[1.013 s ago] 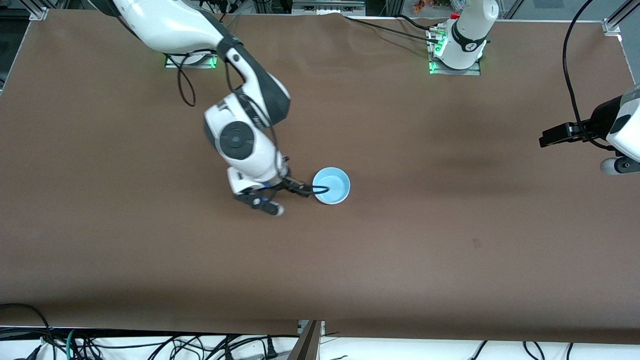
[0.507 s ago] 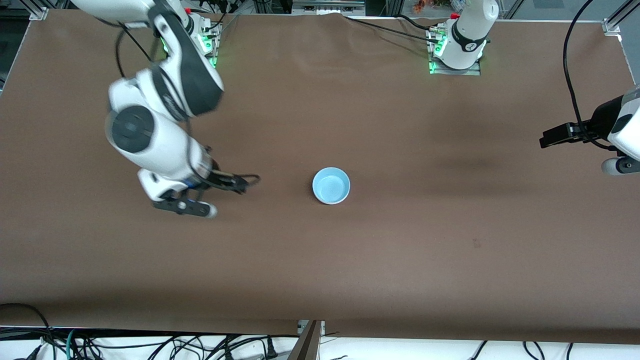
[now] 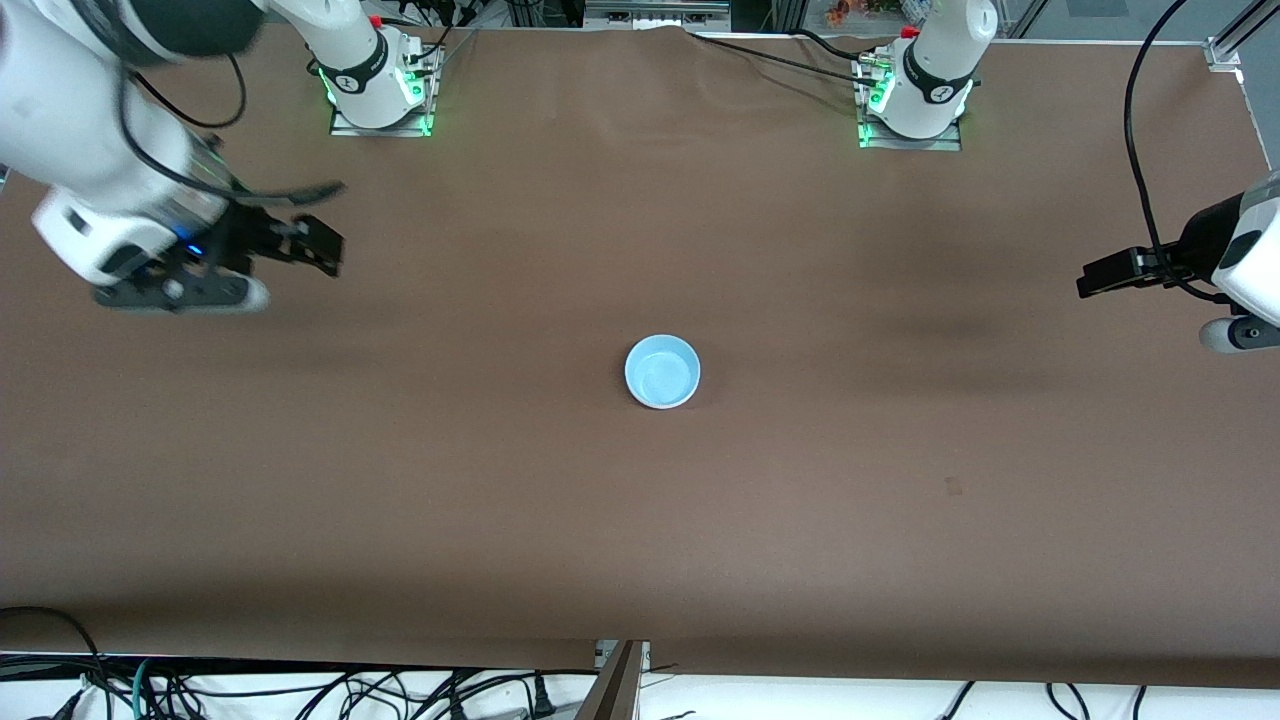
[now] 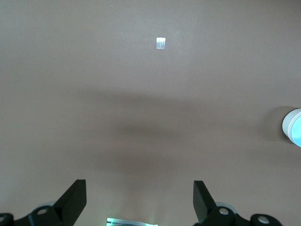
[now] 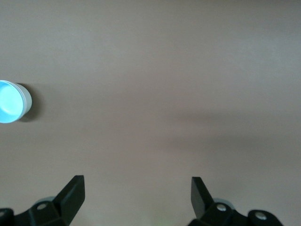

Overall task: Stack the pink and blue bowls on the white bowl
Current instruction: 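Open the right gripper and withdraw it from the stacked bowls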

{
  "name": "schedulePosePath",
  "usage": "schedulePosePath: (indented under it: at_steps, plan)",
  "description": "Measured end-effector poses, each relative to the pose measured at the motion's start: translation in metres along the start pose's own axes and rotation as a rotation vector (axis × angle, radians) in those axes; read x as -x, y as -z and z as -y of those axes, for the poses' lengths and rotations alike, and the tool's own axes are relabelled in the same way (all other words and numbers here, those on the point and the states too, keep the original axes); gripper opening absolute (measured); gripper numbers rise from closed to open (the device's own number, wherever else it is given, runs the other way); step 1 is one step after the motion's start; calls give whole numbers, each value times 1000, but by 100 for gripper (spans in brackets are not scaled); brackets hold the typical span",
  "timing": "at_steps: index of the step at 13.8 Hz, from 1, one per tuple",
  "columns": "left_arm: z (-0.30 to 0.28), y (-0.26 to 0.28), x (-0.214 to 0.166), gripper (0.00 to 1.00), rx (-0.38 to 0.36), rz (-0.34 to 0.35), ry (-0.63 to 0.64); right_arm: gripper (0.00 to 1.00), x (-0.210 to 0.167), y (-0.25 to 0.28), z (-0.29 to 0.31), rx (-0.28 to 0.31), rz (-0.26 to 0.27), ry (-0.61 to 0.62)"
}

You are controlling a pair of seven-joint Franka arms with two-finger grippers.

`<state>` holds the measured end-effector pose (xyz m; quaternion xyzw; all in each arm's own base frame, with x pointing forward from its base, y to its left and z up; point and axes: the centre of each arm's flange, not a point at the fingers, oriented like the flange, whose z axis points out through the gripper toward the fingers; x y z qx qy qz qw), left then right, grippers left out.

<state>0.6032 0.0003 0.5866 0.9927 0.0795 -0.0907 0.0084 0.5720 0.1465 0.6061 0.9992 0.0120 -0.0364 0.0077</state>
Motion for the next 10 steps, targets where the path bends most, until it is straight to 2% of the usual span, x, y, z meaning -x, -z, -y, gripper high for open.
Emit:
schedulePosePath:
  at_steps: [3, 5, 10]
  plan:
    - [0, 0, 0, 100, 0, 0, 0, 100, 30, 17, -51, -8, -3, 32]
    - [0, 0, 0, 100, 0, 0, 0, 100, 33, 16, -79, -12, 1, 55]
    - [0, 0, 0, 100, 0, 0, 0, 100, 29, 20, -72, -11, -16, 78]
